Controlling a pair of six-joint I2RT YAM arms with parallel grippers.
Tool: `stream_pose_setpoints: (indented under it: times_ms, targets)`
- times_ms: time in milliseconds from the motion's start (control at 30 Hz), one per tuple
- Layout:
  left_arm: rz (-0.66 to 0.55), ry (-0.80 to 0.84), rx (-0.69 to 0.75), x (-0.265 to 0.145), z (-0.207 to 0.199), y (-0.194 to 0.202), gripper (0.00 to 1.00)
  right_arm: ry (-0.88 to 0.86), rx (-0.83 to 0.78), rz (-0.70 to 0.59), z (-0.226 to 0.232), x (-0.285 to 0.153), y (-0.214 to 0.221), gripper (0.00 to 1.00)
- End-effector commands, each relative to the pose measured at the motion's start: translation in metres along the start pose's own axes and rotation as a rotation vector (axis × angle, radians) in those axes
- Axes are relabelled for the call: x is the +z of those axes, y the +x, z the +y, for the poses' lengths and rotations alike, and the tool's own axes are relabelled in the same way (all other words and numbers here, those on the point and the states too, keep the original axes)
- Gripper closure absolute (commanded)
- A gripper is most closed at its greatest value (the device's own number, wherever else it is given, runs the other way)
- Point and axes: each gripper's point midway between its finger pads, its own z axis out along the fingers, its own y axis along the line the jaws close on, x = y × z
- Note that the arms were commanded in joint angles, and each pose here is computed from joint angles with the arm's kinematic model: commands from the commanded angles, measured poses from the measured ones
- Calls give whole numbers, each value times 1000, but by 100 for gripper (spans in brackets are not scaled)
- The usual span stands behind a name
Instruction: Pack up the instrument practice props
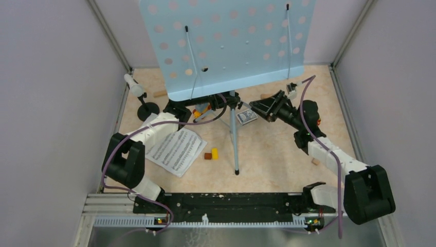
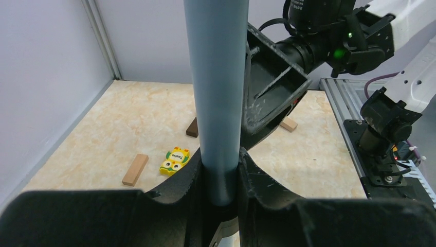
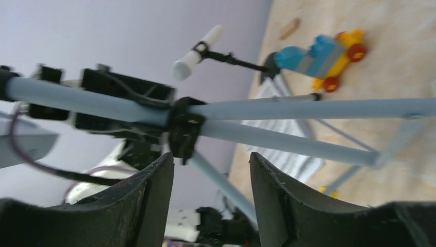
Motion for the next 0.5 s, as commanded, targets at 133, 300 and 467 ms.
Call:
stream_pose_setpoints:
  times_ms: [133,300,467]
  targets:
    - [106,-130,-114,-22,29,47,100,-343,124,125,78,-10,8,51]
    - [106,-127,-117,-22,28,48,100,-272,95,145,68,5,22,54]
    - [103,-126,-113,-22,28,46,100,-230,76,157,63,17,31,56]
